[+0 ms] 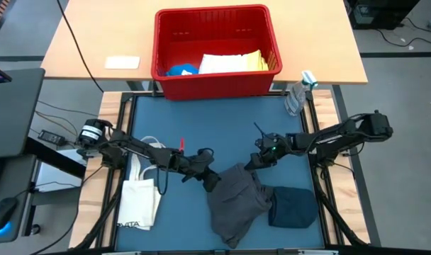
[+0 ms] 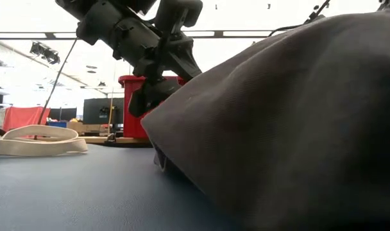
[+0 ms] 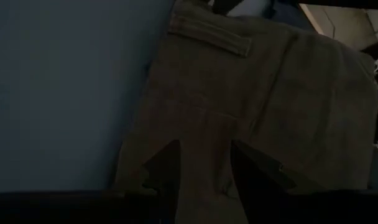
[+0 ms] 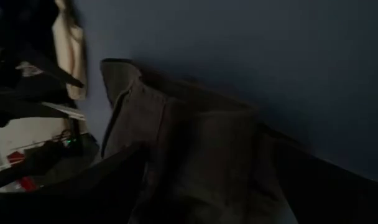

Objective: Fold Laundry from Bin
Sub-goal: Fold the gray blue shorts

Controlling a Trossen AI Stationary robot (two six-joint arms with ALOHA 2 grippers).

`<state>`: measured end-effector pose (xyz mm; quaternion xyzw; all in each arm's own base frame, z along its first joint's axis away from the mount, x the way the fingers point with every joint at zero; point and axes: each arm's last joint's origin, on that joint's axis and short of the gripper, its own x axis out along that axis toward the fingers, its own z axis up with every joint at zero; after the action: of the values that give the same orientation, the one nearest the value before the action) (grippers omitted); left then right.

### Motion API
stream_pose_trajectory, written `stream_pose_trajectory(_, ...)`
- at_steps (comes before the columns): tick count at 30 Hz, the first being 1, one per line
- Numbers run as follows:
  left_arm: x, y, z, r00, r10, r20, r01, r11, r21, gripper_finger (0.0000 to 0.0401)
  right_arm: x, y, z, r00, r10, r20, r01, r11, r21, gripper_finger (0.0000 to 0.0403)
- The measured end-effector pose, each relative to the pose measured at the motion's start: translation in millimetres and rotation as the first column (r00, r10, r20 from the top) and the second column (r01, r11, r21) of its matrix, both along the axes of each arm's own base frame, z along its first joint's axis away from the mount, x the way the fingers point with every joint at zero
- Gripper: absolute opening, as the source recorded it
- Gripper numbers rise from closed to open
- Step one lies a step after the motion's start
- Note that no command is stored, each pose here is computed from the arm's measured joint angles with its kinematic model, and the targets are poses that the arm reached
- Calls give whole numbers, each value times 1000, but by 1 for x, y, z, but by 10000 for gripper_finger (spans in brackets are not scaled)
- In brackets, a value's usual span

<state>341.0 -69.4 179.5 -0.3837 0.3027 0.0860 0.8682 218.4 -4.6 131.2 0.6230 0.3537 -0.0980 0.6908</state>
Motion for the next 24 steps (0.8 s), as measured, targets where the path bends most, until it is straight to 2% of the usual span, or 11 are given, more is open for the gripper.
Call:
stream_pose_trajectory(11, 0, 1, -1, 1000, 1, -9, -1, 1000, 0, 144, 21, 5, -4, 981, 74, 180, -85, 995, 55, 353)
stream_pose_trajectory(15, -1, 1, -1, 1000, 2, -17, -2, 1000, 0, 144, 27, 5, -12, 974, 89, 208, -101, 994, 46, 353)
stream_pose_trajectory(18, -1, 1, -2, 1000, 4, -24, -4, 1000, -1, 144, 30, 6, -22, 979, 98, 179, -108, 993, 46, 350)
stream_pose_trajectory(21, -1, 2, -2, 999, 19, -32, -19, 1000, -19, 144, 37, 7, -29, 980, 114, 165, -122, 992, 41, 334)
stream_pose_trajectory(24, -2, 1, -3, 998, 34, -46, -36, 998, -52, 144, 46, 9, -29, 977, 130, 171, -139, 989, 44, 287)
